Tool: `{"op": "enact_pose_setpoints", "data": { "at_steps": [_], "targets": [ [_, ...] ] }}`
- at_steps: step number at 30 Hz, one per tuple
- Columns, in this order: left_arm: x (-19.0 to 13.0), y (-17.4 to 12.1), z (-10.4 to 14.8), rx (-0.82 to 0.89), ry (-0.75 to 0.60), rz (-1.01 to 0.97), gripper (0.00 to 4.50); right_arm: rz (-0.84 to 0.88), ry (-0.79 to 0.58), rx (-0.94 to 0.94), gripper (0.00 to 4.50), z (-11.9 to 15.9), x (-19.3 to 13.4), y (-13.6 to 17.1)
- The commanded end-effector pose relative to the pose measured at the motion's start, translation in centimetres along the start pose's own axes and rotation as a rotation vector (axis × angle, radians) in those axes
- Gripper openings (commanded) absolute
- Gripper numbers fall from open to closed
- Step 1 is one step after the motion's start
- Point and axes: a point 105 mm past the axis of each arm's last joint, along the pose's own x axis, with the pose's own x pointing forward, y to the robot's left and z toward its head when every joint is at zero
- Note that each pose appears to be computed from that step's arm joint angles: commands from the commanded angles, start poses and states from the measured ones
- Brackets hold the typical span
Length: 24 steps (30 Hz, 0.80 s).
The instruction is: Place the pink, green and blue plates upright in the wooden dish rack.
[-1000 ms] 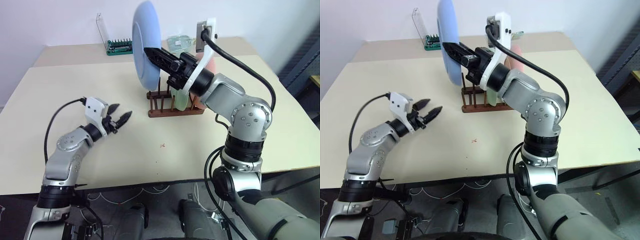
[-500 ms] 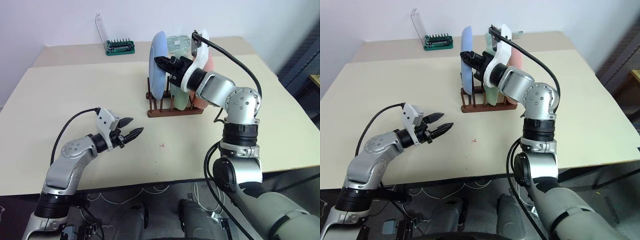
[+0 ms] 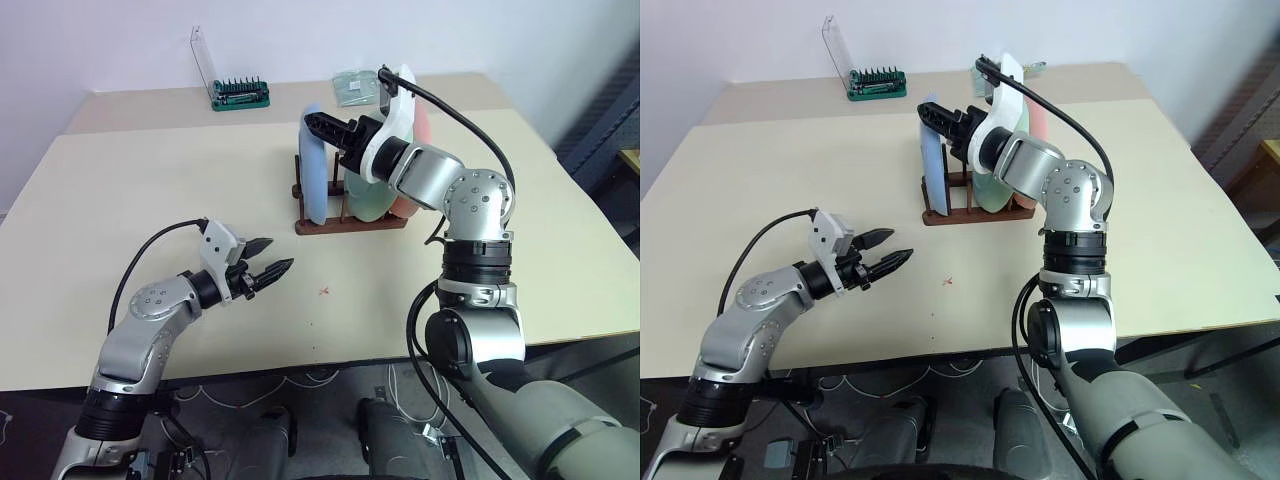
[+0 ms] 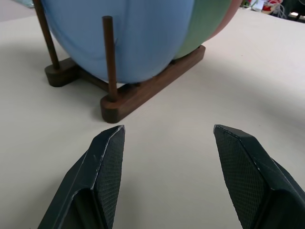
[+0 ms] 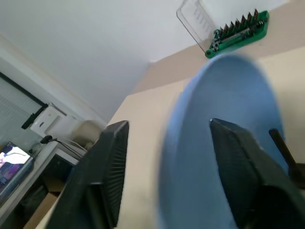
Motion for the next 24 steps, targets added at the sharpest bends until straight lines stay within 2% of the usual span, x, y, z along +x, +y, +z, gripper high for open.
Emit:
{"op": "enact_pose_setpoints", "data": {
  "at_steps": [1, 4, 6, 9, 12, 17, 24],
  "targets": [
    [0.1, -0.4, 0.8, 0.027, -0.023, -0.014, 3.05, 0.078, -0.099, -0.227, 2.43, 3.4, -1.2, 3.1],
    [0.1, -0.6, 0.8, 0.025, -0.026, -0.017, 3.05, 0.12, -0.112, -0.445, 2.43, 4.3, -2.9, 4.6],
    [0.2, -0.9, 0.8, 0.027, -0.023, -0.033, 3.05, 0.119, -0.118, -0.586, 2.43, 4.6, -4.5, 4.5],
    [0.5, -1.3, 0.9, 0.031, -0.028, -0.061, 3.05, 0.089, -0.087, -0.69, 1.61, 4.4, -6.2, 3.3],
    [1.3, -2.6, 1.2, 0.035, -0.039, -0.122, 3.05, 0.054, 0.017, -0.873, 0.04, 3.3, -9.4, 1.2],
    [2.4, -3.9, 1.3, 0.025, -0.047, -0.198, 3.05, -0.039, 0.26, -1.068, 0.04, 0.5, -13.4, -2.6],
    [3.1, -4.2, 1.4, 0.026, -0.052, -0.229, 3.05, -0.147, 0.352, -1.097, 0.04, -0.7, -14.5, -5.6]
  ]
}}
